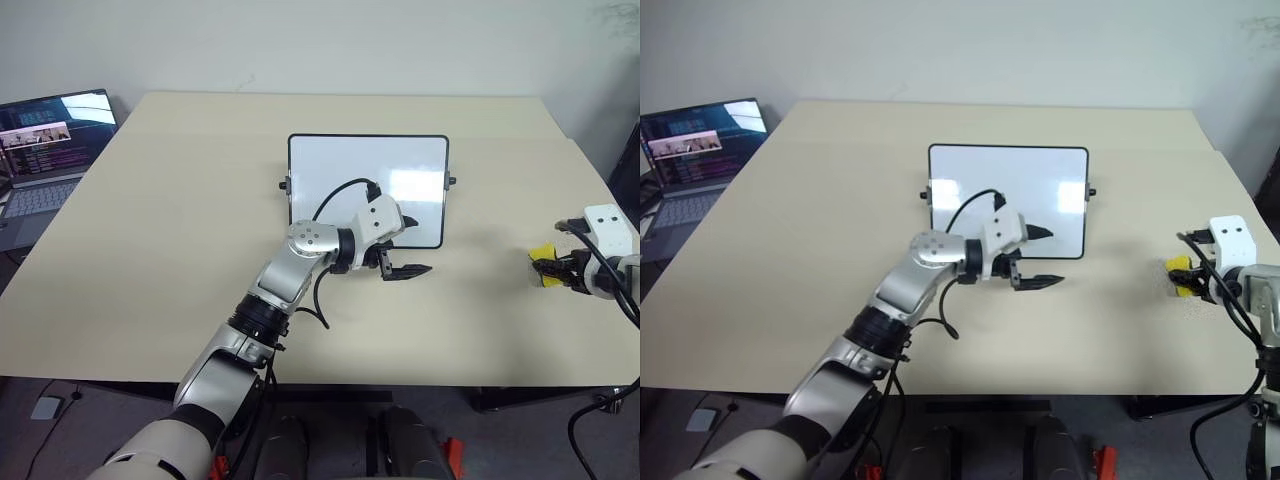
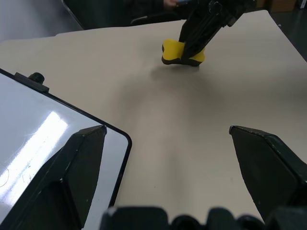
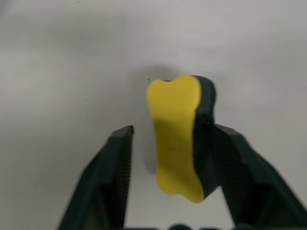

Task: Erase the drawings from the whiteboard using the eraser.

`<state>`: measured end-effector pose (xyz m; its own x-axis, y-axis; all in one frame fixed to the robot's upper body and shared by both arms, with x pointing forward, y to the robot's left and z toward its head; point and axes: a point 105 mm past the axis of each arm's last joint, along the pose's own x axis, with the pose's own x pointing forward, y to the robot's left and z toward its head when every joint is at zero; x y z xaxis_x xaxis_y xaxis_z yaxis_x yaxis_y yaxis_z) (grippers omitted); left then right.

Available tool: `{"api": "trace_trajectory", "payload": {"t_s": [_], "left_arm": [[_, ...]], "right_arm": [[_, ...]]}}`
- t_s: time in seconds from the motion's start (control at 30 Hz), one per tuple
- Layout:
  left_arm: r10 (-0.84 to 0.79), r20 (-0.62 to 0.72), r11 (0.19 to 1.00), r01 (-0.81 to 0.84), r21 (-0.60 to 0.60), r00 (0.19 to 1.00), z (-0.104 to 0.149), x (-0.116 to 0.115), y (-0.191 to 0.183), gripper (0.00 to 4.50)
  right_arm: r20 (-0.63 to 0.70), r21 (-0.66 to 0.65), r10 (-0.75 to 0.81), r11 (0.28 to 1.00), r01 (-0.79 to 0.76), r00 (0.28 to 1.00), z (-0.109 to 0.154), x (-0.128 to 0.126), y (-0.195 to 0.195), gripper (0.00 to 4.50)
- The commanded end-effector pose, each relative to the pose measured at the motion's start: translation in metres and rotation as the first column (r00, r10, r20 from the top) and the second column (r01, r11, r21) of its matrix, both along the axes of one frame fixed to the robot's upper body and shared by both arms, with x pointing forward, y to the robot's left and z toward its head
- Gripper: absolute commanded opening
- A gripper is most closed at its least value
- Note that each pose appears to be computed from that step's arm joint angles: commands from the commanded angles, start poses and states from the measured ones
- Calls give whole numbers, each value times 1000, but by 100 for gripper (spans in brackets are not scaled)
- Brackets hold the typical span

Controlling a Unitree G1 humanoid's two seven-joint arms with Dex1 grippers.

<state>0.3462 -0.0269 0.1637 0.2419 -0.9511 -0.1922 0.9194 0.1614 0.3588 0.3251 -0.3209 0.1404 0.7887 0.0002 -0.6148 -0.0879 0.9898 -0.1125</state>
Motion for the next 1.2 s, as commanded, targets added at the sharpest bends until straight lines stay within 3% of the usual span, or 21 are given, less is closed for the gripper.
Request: {"api": "trace_trajectory", "payload": {"t_s": [0.03, 0.1, 0.33, 0.47, 0.53, 0.6, 0.73, 0.77, 0.83, 1.07, 1.13, 1.2], "left_arm": [[-19, 52, 999, 20, -28, 998, 17, -3, -2, 450], [-5, 57, 999, 8, -39, 998, 20, -2, 0, 450], [131, 48, 985, -125, -115, 990, 38, 17, 33, 450], [256, 51, 942, -237, -238, 965, 60, 27, 62, 450], [395, 33, 863, -359, -355, 918, 79, 39, 92, 450], [596, 2, 717, -532, -450, 803, 91, 54, 139, 450], [777, -63, 503, -678, -537, 626, 94, 59, 195, 450], [819, -106, 417, -713, -564, 564, 93, 57, 213, 450], [867, -132, 335, -758, -559, 481, 84, 55, 232, 450], [945, -159, 188, -873, -451, 285, 19, 51, 271, 450], [956, -136, 190, -899, -394, 261, -6, 49, 274, 450], [958, -139, 182, -905, -386, 252, -16, 47, 272, 450]], "right_arm": [[28, -18, 4, 1000, -4, 1000, 9, 4, -2, 386], [40, -29, 5, 1000, -4, 999, 13, 6, -3, 447], [145, -75, 25, 997, -14, 989, 54, 17, -2, 447], [272, -58, 96, 995, -83, 957, 83, 33, 23, 447], [320, -52, 144, 990, -134, 936, 86, 43, 40, 447], [400, -12, 117, 992, -123, 909, 79, 57, 50, 447], [531, 47, 104, 987, -152, 841, 62, 71, 59, 447], [559, 59, 87, 988, -144, 824, 50, 74, 57, 447], [587, 133, -21, 989, -71, 810, 33, 79, 46, 447], [691, 161, -96, 987, -23, 717, 13, 82, 52, 447], [705, 160, -90, 987, -34, 703, 8, 81, 56, 447], [719, 199, -115, 979, -45, 685, 7, 81, 57, 447]]}}
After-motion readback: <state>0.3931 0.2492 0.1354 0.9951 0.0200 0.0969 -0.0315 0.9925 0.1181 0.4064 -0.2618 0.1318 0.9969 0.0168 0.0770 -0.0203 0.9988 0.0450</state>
